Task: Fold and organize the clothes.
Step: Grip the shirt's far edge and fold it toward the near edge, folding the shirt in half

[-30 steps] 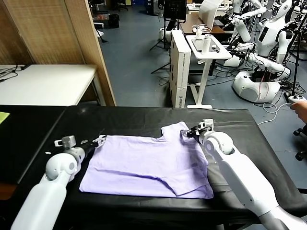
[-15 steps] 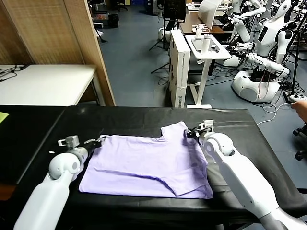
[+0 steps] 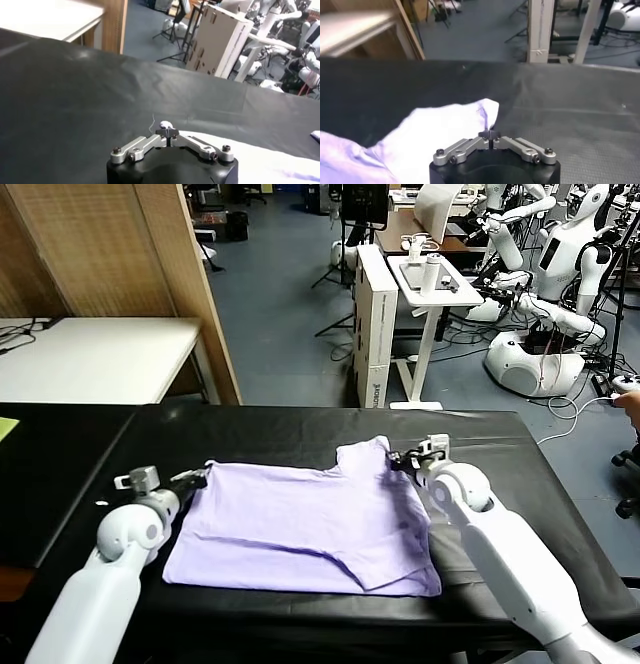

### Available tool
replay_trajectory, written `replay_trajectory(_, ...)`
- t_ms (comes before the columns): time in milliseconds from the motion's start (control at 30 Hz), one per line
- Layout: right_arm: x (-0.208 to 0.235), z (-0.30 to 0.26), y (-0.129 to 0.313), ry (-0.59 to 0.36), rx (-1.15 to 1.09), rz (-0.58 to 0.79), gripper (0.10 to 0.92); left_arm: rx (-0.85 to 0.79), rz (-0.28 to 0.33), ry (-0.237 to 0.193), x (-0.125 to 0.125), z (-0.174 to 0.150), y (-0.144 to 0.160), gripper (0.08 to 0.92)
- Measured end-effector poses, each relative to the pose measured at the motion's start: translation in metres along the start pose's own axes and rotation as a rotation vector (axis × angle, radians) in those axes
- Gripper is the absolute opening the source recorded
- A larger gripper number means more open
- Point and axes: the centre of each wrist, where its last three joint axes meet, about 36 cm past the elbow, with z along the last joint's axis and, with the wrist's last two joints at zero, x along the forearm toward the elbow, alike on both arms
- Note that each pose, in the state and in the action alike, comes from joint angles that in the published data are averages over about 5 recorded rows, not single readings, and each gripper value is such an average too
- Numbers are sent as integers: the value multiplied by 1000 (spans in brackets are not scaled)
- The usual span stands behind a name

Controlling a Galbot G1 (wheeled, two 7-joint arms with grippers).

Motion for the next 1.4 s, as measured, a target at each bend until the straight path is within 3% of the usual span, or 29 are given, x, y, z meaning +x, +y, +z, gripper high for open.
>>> replay_trajectory(367,84,6,2,-4,31,-32,138,8,28,-59,48,4,-12,146)
replay_trajectory(633,131,23,10,62,72,-20,138,13,11,-77,69,10,-15,146)
replay_trajectory(1400,168,63,32,188,121,-31,138,44,-38,-64,123,52,-13,146)
